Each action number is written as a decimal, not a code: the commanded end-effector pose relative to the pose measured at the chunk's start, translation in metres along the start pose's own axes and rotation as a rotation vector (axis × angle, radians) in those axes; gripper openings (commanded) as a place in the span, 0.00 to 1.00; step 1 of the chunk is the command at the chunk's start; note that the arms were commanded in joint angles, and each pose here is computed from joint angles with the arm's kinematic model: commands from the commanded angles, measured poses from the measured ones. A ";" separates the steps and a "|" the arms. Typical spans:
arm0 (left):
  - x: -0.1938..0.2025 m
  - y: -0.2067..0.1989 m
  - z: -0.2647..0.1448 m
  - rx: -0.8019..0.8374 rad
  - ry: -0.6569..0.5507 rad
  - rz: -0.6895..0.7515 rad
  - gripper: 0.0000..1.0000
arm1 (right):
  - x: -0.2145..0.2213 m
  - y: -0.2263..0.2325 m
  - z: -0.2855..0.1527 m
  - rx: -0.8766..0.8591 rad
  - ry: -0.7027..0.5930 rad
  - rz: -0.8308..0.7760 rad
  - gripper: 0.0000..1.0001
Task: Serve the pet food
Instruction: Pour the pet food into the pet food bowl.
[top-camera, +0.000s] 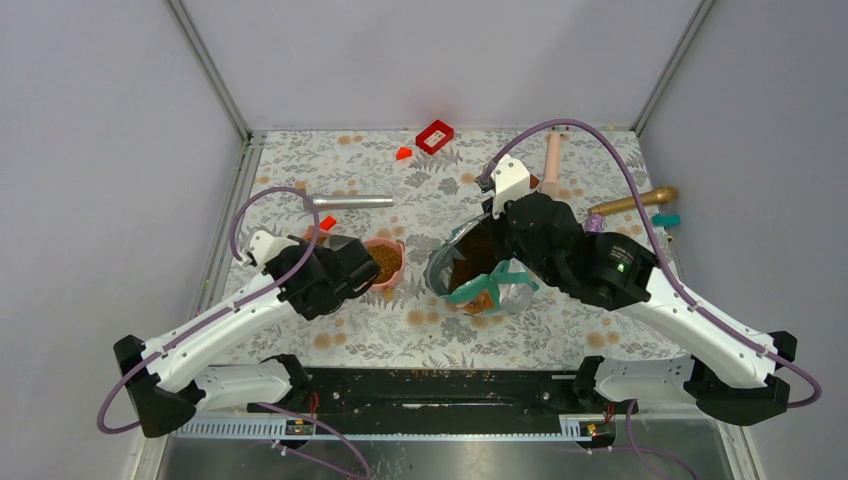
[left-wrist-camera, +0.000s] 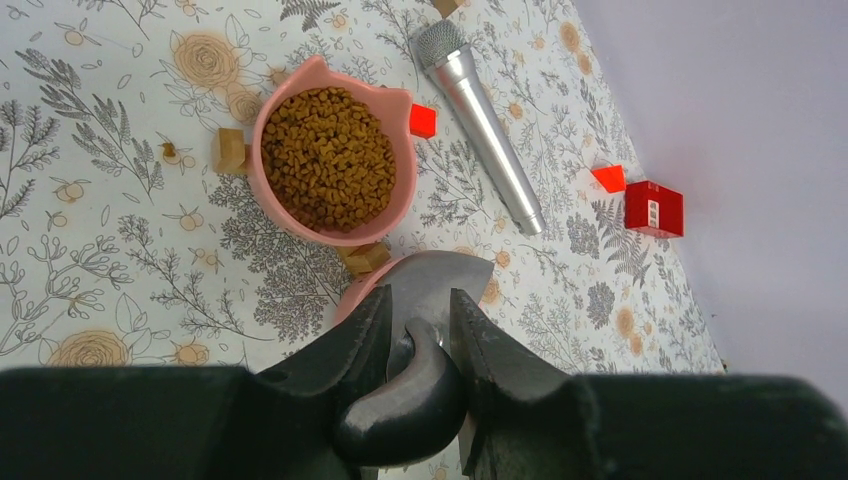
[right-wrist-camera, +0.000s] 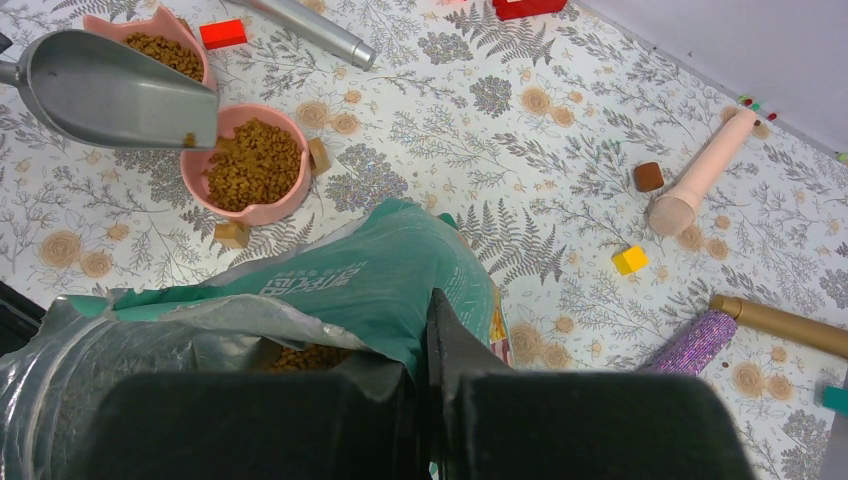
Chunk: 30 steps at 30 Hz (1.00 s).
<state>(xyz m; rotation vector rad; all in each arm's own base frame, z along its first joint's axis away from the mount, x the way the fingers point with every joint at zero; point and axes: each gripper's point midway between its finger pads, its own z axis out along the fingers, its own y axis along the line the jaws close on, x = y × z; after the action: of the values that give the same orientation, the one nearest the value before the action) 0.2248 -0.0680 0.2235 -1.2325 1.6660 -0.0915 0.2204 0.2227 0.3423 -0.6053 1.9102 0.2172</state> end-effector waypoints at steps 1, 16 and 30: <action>-0.029 -0.037 -0.005 0.047 -0.059 -0.579 0.00 | -0.021 -0.014 -0.014 0.043 -0.088 0.060 0.00; -0.047 -0.040 -0.011 0.079 -0.111 -0.437 0.00 | -0.021 -0.014 -0.014 0.050 -0.086 0.088 0.00; 0.000 0.004 -0.042 0.409 0.392 -0.361 0.00 | -0.018 -0.009 -0.019 0.016 -0.123 0.211 0.00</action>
<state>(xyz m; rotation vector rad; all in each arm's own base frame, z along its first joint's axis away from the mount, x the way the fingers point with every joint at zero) 0.1928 -0.0493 0.2359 -1.3237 1.5815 -0.5879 0.2166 0.2201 0.3418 -0.5060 1.9208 0.2825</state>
